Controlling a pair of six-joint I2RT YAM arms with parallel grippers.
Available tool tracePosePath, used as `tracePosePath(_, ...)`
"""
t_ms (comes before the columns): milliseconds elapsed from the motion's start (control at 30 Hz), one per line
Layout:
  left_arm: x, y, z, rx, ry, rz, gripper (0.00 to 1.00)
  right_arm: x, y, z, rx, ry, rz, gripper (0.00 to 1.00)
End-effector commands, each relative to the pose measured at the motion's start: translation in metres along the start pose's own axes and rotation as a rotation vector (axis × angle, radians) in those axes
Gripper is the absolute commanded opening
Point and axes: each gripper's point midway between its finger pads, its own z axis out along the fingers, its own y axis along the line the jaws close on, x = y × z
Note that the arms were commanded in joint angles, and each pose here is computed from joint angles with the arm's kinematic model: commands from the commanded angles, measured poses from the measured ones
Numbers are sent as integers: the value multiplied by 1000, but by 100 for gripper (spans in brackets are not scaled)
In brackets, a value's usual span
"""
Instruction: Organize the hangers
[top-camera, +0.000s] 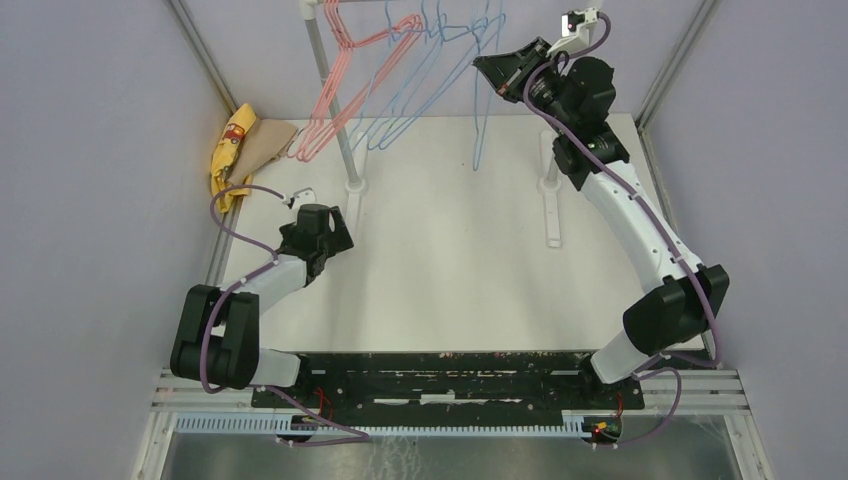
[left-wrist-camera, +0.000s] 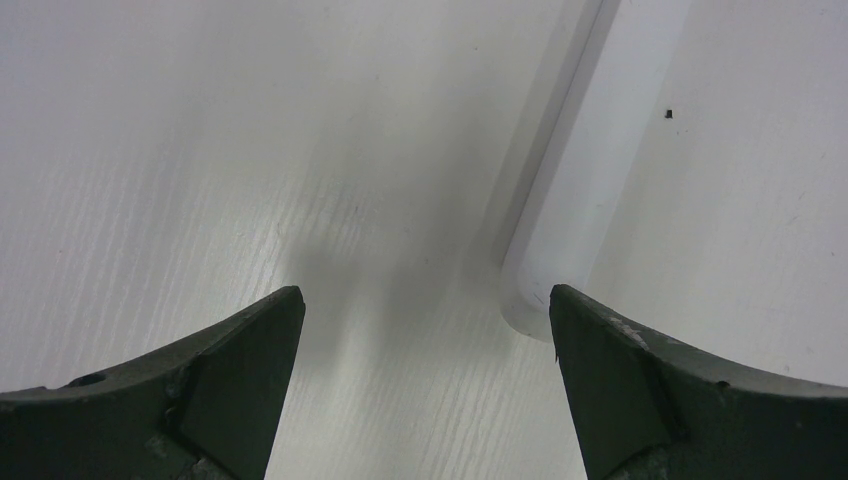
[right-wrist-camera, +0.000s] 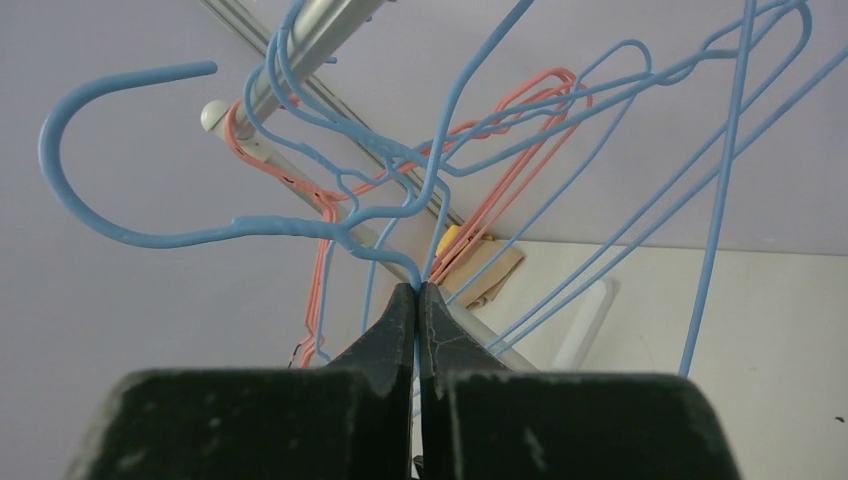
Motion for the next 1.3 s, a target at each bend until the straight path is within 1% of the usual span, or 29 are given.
tracePosePath(0, -15, -5, 1, 13, -51, -58, 99, -43, 37, -2, -98, -124, -15, 1)
tracePosePath(100, -15, -5, 1, 10, -53, -57, 99, -52, 37, 5, -95, -146, -2, 1)
tracePosePath(200, -15, -5, 0, 10, -52, -57, 99, -55, 27, 17, -62, -162, 14, 1)
tracePosePath(467, -16, -3, -1, 9, -57, -55, 99, -43, -13, 52, 33, -136, 61, 1)
tracePosePath(667, -15, -4, -2, 11, -55, -54, 99, -30, -47, 51, 123, -131, 85, 1)
tracePosePath(767, -16, -5, -2, 13, -56, -53, 99, -27, -55, 47, 138, -122, 89, 1)
tracePosePath(800, -16, -4, -1, 12, -56, -53, 99, -26, -56, 47, 133, -114, 86, 8)
tracePosePath(867, -15, -4, -1, 12, -56, -53, 99, -22, -57, 43, 136, -93, 73, 28)
tracePosePath(900, -16, -4, -1, 12, -57, -52, 99, -19, -57, 40, 139, -85, 64, 48)
tracePosePath(967, -16, -4, -2, 15, -57, -50, 99, -17, -58, 29, 155, -85, 42, 94)
tracePosePath(1000, -16, -5, -1, 16, -57, -50, 99, -16, -60, 24, 160, -88, 28, 99)
tracePosePath(1100, -15, -6, -1, 22, -53, -47, 99, -4, -66, 5, 183, -68, -24, 100)
tracePosePath(1267, -15, -9, 1, 29, -49, -50, 99, 30, -88, -34, 252, 23, -118, 100)
